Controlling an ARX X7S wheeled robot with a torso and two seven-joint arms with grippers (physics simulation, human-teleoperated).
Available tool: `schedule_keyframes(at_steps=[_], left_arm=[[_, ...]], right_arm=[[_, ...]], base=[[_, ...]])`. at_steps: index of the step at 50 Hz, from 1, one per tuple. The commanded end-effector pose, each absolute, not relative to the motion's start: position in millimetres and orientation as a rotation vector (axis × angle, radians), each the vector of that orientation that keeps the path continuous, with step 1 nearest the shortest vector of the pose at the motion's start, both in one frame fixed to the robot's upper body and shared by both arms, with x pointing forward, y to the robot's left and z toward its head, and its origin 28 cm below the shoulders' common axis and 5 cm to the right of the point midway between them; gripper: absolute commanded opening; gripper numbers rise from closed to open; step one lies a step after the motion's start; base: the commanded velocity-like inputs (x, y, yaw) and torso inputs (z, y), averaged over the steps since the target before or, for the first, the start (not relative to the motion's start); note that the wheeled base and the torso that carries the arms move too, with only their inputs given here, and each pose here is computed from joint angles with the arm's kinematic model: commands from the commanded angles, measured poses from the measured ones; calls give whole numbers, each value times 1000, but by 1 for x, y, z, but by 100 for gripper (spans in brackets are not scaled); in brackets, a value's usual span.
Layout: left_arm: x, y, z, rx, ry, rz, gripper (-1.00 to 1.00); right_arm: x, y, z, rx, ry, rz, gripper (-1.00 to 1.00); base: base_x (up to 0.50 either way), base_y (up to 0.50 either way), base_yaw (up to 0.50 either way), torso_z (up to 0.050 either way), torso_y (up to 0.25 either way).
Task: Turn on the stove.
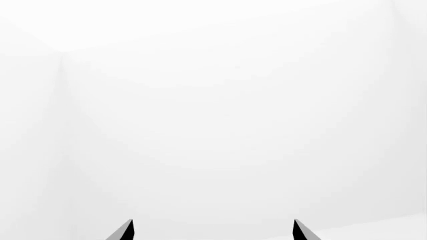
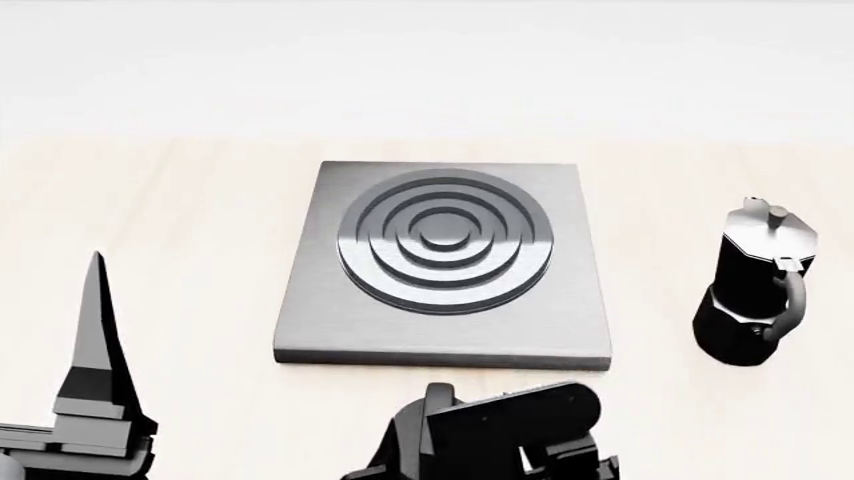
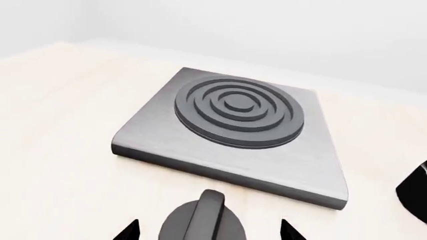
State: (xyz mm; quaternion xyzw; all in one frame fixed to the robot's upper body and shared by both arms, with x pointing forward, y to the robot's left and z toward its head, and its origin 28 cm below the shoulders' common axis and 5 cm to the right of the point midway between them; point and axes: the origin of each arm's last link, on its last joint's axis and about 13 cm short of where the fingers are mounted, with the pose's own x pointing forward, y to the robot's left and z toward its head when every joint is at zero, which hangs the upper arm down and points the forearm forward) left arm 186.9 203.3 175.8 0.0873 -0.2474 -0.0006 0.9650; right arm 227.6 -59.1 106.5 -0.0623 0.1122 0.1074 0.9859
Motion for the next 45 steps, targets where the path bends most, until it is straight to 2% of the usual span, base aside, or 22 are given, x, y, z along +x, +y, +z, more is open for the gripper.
schedule_keyframes(at_steps=[1,45], left_arm=[[187,203,175,177,-500,-2,100],[188,203,174,180,-496,-1,100]], right_arm=[[233,-59,98,-116,265,208,100],[252,-58,80,-124,348,205,100]], base=[[0,0,0,0,0],[0,0,0,0,0]])
